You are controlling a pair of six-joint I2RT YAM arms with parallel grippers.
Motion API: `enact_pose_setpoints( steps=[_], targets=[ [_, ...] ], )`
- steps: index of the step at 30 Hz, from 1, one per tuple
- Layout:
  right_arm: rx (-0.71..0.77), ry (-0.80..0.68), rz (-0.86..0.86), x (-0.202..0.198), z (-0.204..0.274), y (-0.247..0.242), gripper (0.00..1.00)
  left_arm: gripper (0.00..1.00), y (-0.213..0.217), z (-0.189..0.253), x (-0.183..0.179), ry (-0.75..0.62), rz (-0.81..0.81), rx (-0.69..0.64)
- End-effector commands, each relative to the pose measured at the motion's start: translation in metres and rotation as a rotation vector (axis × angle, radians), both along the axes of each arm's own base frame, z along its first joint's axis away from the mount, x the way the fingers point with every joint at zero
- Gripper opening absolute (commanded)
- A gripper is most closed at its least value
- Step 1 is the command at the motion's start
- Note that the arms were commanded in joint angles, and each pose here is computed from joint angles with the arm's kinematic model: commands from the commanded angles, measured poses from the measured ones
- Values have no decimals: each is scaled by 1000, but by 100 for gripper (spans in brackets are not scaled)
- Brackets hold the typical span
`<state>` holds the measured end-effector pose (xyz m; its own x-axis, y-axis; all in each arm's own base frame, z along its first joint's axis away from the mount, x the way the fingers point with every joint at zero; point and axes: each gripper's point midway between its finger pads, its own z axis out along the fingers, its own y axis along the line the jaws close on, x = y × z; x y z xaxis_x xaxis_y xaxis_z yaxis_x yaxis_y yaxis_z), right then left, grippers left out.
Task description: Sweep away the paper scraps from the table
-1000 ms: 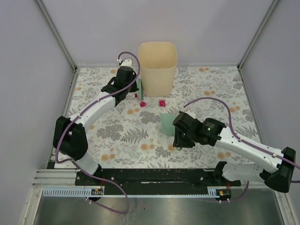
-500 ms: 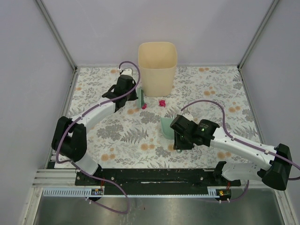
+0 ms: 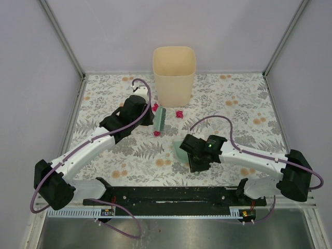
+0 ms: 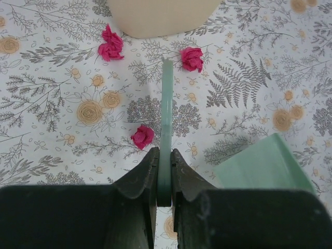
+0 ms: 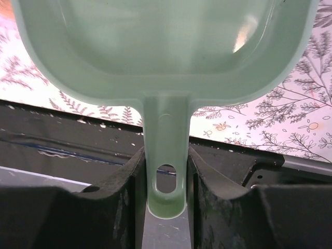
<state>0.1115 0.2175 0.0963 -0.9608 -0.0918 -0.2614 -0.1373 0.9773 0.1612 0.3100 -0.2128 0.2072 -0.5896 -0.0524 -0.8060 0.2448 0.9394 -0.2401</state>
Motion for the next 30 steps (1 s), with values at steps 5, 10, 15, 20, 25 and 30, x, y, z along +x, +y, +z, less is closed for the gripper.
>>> enact_pose_setpoints(
  steps=[5, 10, 15, 20, 25, 30],
  targets=[
    [-83, -9, 227, -20, -16, 36, 0, 0, 19, 55, 11, -130, 62, 69],
    [-112, -34, 289, -9, -20, 51, 0, 0, 29, 46, 26, -141, 99, 186],
    [-160, -79, 355, 9, -24, 68, 0, 0, 37, 23, 47, -100, 116, 297],
    [-187, -77, 399, 20, -38, 85, 0, 0, 29, -11, 63, -35, 83, 337],
    [-144, -60, 397, 34, -39, 93, 0, 0, 14, -33, 65, 12, 18, 331],
    [-123, -49, 393, 52, -39, 95, 0, 0, -6, -35, 55, 38, -108, 279]
  ],
)
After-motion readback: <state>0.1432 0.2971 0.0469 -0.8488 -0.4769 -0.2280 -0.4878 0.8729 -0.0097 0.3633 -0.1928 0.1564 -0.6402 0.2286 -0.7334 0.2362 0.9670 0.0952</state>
